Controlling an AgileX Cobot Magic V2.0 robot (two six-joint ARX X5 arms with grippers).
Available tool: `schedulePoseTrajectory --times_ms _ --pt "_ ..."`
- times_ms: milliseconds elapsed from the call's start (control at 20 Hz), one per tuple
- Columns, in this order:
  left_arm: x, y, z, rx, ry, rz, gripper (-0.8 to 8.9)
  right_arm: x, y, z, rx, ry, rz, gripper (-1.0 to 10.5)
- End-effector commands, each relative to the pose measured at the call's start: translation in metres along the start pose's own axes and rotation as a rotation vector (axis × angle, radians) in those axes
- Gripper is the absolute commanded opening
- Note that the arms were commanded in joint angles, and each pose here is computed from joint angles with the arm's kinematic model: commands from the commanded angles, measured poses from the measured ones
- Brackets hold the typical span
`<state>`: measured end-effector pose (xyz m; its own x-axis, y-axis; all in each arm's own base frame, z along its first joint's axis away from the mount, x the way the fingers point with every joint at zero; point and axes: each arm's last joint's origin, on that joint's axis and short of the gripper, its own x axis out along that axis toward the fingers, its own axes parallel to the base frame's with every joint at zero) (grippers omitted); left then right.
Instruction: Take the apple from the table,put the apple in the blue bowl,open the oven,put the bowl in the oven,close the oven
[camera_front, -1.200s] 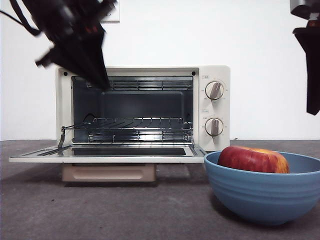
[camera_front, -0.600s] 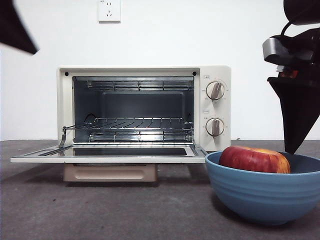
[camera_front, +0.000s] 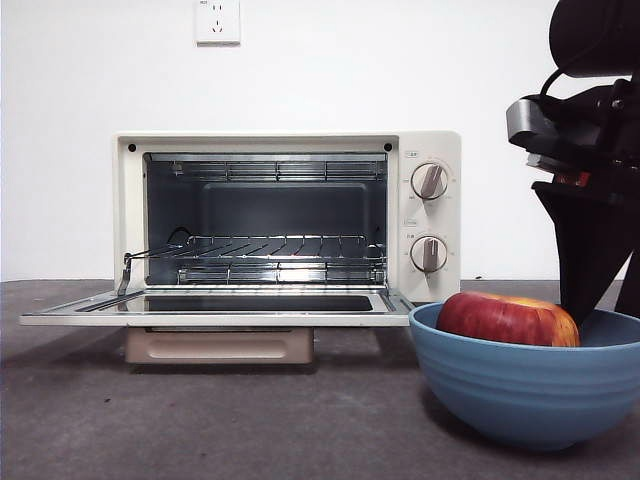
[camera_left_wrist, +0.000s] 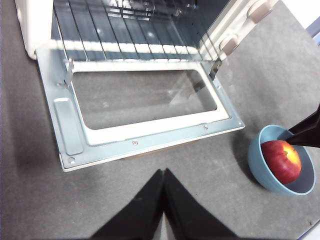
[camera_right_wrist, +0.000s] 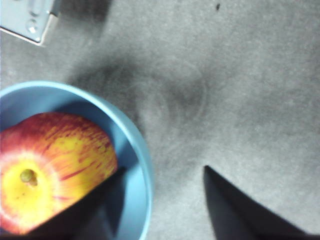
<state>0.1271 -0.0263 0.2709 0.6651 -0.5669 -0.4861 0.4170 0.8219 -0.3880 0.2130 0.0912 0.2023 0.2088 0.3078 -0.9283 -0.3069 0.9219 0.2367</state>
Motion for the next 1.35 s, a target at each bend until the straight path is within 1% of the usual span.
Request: schedulePoseTrajectory --times_ms 50,150,500,600,750,1000,1100,1200,1350 --pt "-0.002 -0.001 0.002 -0.006 -0.009 -0.006 0.07 0.002 0.002 0.002 -0.009 0.008 0.024 1.6" --pt "-0.002 -0.002 0.002 -0.011 -0.013 -0.007 0.07 0.002 0.002 0.001 -0.008 0.012 0.051 1.6" --pt "-0.004 -0.002 0.002 -0.011 -0.018 -0.008 0.07 0.007 0.0 -0.006 0.008 0.062 0.046 1.5" --pt "-0.005 -0.003 0.002 -0.008 -0.023 -0.009 0.07 0.01 -0.001 -0.009 0.009 0.067 0.046 1.1" --pt "-0.004 -0.003 0.002 -0.008 -0.022 -0.009 0.07 0.01 0.0 -0.009 0.008 0.06 0.05 0.1" --pt "-0.004 -0.003 0.002 -0.007 -0.023 -0.009 0.07 0.008 0.002 -0.009 0.028 0.056 0.104 0.0" --pt "-0.004 -0.003 0.002 -0.007 -0.023 -0.009 0.07 0.0 0.006 -0.006 0.041 0.017 0.137 0.0" --pt "-0.004 -0.003 0.002 -0.007 -0.023 -0.009 0.07 -0.016 0.017 0.002 0.041 -0.038 0.156 0.0" --pt "-0.004 -0.003 0.002 -0.006 -0.024 -0.009 0.07 -0.043 0.037 0.022 0.026 -0.118 0.189 0.0"
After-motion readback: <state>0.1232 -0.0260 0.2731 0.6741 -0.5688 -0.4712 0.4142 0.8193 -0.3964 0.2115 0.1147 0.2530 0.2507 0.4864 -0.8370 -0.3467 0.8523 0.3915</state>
